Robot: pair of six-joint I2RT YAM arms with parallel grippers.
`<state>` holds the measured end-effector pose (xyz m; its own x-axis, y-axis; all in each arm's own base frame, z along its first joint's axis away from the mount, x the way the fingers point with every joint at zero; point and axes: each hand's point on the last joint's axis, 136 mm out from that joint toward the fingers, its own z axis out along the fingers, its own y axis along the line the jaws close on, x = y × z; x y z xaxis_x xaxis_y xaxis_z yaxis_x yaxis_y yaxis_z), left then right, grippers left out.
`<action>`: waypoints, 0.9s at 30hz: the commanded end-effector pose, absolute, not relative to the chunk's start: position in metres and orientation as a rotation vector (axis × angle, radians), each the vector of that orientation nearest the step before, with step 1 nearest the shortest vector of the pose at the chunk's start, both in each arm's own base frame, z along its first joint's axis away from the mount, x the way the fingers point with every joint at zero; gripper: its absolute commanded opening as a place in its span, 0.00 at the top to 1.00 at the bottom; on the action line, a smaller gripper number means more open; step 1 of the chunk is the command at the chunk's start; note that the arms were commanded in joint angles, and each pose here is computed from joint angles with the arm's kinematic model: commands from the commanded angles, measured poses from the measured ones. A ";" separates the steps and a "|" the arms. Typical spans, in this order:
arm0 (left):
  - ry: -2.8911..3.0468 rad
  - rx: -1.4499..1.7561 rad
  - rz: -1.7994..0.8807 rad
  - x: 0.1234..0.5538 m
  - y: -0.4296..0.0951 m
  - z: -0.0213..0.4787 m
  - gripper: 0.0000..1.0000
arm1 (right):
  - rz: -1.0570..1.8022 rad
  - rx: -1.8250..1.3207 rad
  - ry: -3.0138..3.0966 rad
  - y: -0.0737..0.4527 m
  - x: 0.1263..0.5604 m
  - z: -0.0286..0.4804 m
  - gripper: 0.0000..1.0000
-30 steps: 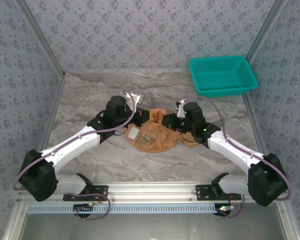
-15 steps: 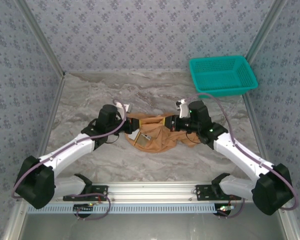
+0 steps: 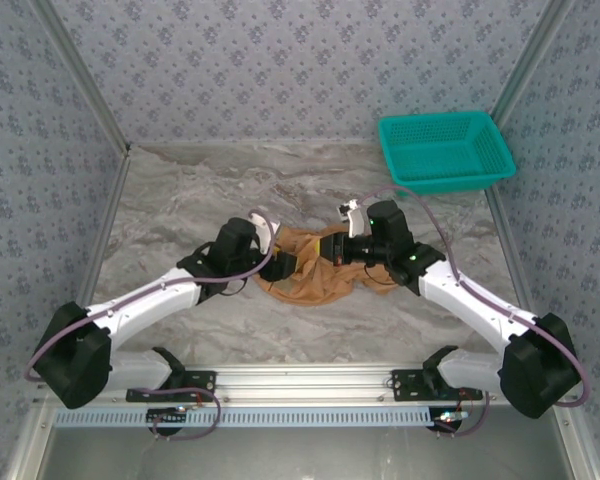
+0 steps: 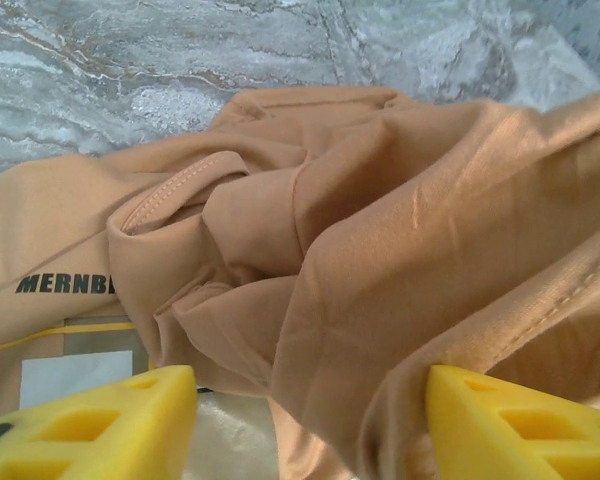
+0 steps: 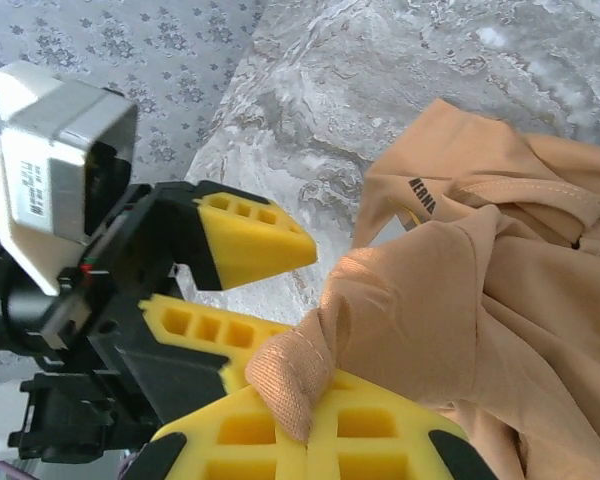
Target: Fold the inside-out t-shirt
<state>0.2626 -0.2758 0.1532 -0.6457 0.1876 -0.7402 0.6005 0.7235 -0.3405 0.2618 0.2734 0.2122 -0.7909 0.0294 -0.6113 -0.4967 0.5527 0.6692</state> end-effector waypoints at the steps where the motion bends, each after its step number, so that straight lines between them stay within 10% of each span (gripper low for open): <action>1: 2.162 0.672 -0.707 0.268 -0.284 0.167 0.35 | 1.232 -0.437 2.157 0.282 0.263 0.230 1.00; 18: 2.140 0.725 -0.734 0.262 -0.309 0.168 0.38 | 1.148 -0.420 2.213 0.276 0.268 0.224 1.00; 27: 1.871 0.879 -1.309 0.219 -0.344 0.231 0.98 | 0.710 -0.270 2.329 0.224 0.289 0.195 1.00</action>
<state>0.2521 -0.3241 0.1765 -0.5930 0.2048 -0.7788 0.7271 0.5517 -0.4086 0.2765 0.2515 0.1944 -0.7915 0.0108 -0.6111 -0.4223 0.7131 0.5596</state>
